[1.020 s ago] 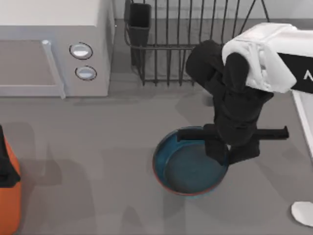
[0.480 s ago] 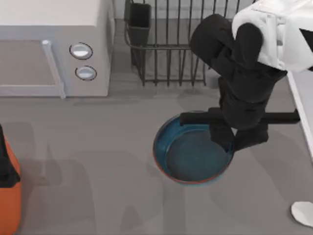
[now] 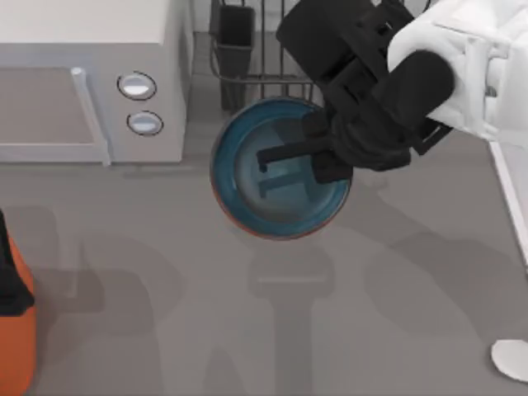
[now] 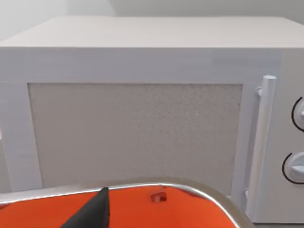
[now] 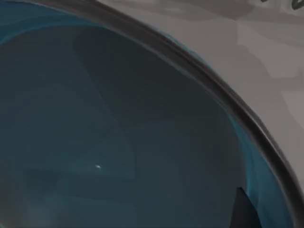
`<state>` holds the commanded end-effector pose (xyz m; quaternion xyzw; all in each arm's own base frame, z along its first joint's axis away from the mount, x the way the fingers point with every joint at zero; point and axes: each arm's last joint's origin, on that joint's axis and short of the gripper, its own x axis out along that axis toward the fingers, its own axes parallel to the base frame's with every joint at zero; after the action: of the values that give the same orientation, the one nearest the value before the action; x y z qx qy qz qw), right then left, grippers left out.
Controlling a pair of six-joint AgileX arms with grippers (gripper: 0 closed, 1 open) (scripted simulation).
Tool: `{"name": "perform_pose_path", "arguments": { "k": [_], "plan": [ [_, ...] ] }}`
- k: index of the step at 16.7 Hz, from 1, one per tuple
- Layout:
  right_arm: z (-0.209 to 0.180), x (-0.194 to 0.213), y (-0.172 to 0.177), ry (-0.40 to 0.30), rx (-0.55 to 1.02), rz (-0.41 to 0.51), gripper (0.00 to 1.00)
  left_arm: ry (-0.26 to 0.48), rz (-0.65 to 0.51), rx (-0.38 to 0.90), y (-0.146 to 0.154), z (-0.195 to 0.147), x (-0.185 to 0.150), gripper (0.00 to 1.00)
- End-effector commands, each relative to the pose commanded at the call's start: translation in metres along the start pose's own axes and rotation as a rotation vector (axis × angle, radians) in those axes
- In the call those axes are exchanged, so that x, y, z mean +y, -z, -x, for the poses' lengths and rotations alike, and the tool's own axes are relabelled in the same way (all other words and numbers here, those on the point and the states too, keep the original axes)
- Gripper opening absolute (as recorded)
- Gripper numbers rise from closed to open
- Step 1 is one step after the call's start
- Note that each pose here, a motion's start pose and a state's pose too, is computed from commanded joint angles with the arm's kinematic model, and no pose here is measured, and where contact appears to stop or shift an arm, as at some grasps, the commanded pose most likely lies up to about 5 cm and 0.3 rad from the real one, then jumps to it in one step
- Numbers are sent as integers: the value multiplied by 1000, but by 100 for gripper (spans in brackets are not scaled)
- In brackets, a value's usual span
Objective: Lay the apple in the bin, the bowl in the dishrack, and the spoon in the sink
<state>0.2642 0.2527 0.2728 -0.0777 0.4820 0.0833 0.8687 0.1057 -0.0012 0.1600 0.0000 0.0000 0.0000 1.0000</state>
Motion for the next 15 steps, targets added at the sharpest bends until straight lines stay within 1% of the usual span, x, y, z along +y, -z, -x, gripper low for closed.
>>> {"name": "perform_pose_path", "arguments": {
  "k": [2, 4, 6, 8, 10, 12, 15],
  "plan": [
    [21, 13, -7, 17, -222, 48, 0, 0, 0, 0, 0, 0, 0, 100],
    [47, 24, -13, 46, -446, 61, 0, 0, 0, 0, 0, 0, 0, 100],
    [78, 30, -17, 83, -651, 33, 0, 0, 0, 0, 0, 0, 0, 100],
    [110, 31, -18, 122, -815, -26, 0, 0, 0, 0, 0, 0, 0, 100],
    [138, 28, -15, 157, -925, -94, 0, 0, 0, 0, 0, 0, 0, 100],
    [158, 23, -13, 177, -987, -146, 0, 0, 0, 0, 0, 0, 0, 100],
    [166, 21, -12, 184, -1008, -168, 0, 0, 0, 0, 0, 0, 0, 100]
  ]
}}
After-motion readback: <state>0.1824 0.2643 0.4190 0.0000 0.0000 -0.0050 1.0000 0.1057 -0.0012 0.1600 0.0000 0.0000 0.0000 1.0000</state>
